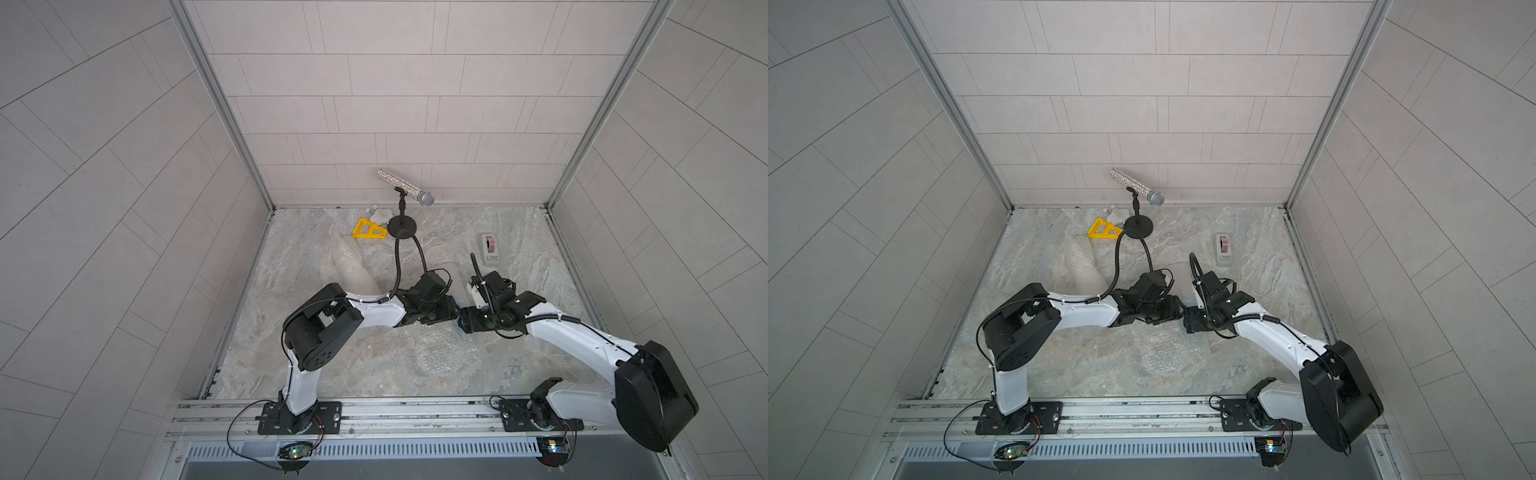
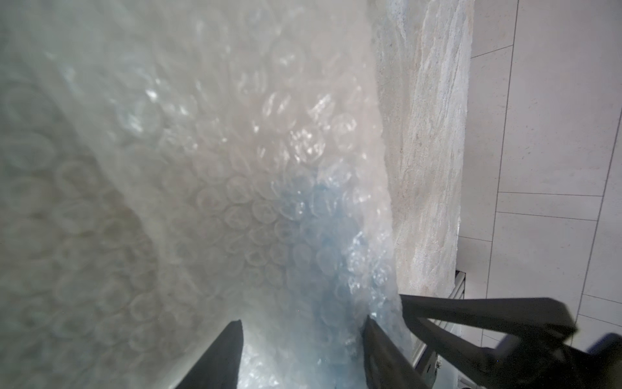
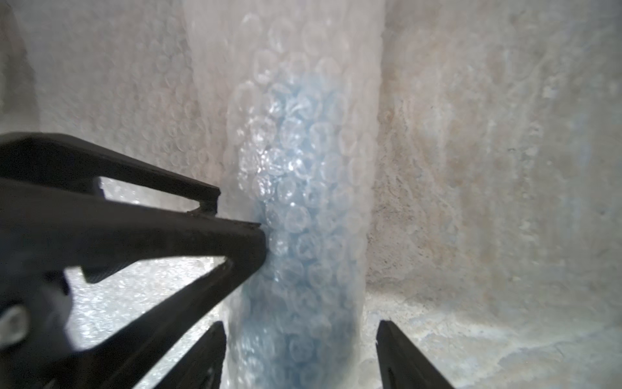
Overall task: Wrap vases in bubble wrap
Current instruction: Wrap the vase in bubble wrap.
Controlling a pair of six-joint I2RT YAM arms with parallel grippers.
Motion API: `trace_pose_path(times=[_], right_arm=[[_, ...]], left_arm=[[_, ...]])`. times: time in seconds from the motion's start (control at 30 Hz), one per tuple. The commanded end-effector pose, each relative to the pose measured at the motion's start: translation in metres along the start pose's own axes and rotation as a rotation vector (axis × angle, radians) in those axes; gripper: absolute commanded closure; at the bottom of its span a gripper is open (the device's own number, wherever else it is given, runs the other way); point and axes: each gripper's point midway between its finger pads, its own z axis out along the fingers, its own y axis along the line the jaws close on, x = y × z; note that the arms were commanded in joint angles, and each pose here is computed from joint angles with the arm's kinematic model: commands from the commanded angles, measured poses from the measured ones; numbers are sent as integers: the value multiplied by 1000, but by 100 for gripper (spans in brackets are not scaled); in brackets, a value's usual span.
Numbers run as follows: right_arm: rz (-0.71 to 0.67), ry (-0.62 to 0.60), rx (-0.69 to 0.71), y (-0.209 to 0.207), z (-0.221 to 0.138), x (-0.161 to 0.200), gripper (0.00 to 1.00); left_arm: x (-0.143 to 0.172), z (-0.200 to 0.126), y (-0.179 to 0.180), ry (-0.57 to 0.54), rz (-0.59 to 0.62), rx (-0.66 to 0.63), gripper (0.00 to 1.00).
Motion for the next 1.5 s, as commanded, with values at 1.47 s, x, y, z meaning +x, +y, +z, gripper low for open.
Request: trace_pose_path(times=[1.47], right_arm=[[-49, 101, -9, 9, 22, 18, 42]], left_arm=[[10, -36, -10, -32, -31, -31, 40]])
